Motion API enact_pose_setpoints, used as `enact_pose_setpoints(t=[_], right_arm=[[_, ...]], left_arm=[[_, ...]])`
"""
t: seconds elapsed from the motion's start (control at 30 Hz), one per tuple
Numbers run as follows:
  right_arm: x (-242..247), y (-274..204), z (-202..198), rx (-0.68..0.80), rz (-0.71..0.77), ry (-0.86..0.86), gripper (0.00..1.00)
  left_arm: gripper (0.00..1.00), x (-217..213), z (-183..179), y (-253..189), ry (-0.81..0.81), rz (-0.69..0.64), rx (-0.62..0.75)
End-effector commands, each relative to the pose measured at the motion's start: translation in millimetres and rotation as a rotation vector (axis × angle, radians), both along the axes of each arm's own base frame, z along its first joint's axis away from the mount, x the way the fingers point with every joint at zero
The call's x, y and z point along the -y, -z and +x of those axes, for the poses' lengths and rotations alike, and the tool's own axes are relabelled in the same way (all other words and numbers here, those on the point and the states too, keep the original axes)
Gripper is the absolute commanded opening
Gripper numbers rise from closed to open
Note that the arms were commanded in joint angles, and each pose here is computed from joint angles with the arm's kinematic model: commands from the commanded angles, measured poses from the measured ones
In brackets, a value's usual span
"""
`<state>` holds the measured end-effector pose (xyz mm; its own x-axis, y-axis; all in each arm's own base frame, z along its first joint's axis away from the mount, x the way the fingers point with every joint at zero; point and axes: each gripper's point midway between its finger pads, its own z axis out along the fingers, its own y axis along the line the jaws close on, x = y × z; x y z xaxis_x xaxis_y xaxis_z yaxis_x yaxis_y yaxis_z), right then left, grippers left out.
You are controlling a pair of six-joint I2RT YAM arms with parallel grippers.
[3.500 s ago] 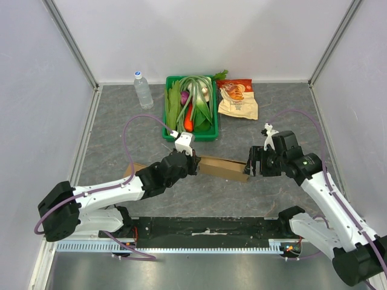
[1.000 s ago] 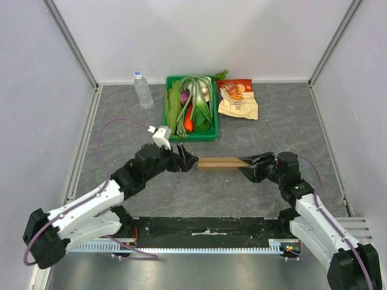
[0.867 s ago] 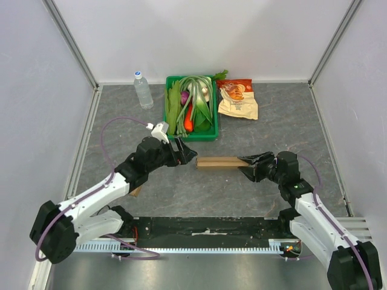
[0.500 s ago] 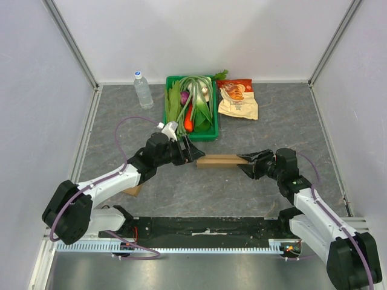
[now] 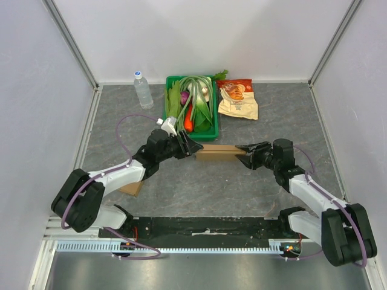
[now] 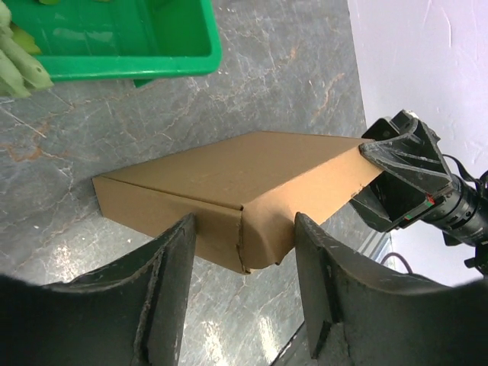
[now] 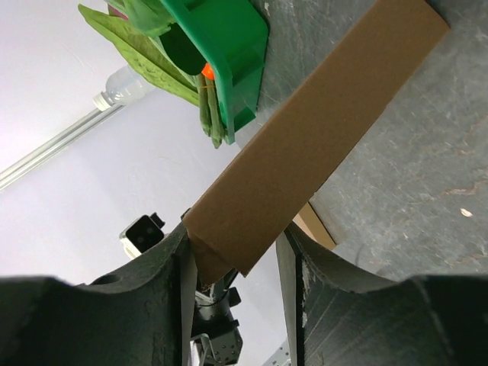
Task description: Fold the paper box
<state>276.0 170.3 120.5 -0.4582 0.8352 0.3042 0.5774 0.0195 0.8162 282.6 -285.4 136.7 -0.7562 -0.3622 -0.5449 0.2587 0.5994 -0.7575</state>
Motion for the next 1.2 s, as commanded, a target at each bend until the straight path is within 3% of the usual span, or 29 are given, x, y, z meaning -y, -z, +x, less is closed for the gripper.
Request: enact_pose_setpoints(t=[0.0,0.2,0.47,0.57,0.93,1.17], right_arm=[[7,36,1,-0.112,-0.050,0.027,0.46],[12,49,5,-0.093,-0.111,-0.009,0.47],[12,51,3,-0.015,-0.188,-0.130,0.67],[11,49,4,-0.005,-0.186,-0.146,0.70],[10,37,13,0.030,-0.196,-0.161,0.80],[8,36,16,0.031,-0.184,-0.166,0.80]], left_arm=[[0.57,6,-4,18,0.032,-0.007,-0.051],[0.57,4,-6,39,0.039,-0.008,-0.079],[0.81,5,-4,-14,0.103,-0.036,0.067],[0.84,-3,1,-34,0.083,-0.071,0.091],[0.75,-18,12,-22,0.053,-0.258,-0.027],[0.77,-18,12,-11,0.024,-0.298,-0.054]])
